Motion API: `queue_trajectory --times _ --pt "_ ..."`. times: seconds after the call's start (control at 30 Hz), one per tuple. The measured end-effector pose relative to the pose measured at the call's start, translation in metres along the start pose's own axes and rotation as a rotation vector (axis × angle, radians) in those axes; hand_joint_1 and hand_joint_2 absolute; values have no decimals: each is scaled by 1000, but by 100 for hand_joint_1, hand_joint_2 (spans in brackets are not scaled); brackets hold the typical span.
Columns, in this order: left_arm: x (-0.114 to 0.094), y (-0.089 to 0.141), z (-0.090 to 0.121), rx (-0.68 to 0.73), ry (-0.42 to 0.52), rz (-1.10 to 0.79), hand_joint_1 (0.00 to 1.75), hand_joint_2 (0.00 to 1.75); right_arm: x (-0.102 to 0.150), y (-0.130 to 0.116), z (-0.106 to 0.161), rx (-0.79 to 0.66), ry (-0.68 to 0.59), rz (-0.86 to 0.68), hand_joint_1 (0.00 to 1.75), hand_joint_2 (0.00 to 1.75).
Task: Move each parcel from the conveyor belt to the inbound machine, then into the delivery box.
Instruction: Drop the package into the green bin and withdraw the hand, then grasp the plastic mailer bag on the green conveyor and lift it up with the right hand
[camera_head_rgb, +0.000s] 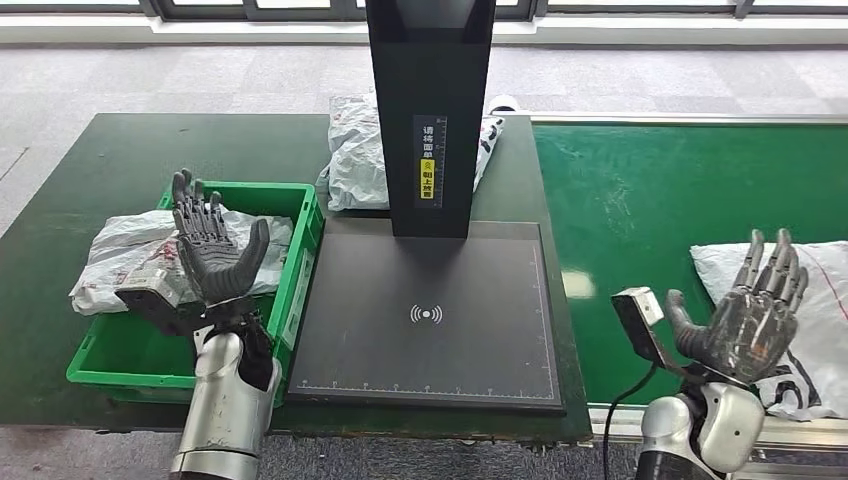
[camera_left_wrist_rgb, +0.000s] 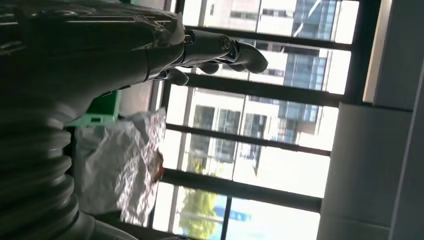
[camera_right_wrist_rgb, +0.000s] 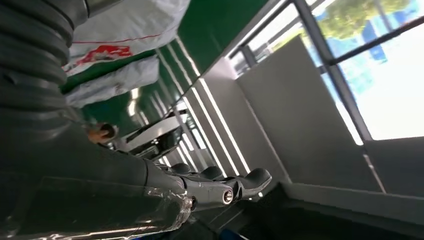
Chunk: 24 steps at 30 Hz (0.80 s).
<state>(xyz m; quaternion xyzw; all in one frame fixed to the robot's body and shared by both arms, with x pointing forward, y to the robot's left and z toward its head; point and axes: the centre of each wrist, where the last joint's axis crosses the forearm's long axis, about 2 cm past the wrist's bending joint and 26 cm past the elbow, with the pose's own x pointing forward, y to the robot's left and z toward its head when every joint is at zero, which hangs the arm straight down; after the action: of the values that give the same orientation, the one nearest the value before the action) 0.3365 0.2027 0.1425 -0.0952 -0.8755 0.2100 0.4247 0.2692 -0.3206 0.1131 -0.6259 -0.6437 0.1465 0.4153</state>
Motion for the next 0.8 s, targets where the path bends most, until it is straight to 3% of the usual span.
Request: queue_trajectory --times 0.17,0.5,0.63,0.8 --pt "-1 -6 8 -59 17 67 0 175 -37 4 13 51 147 85 0 175" --pt "-1 -8 14 -76 23 100 0 175 -59 11 17 103 273 147 0 175" --pt "3 -2 26 -77 30 90 0 175 -82 17 4 129 335 189 0 175" --pt "6 -4 29 -89 27 81 0 175 -110 24 -35 137 416 225 0 175"
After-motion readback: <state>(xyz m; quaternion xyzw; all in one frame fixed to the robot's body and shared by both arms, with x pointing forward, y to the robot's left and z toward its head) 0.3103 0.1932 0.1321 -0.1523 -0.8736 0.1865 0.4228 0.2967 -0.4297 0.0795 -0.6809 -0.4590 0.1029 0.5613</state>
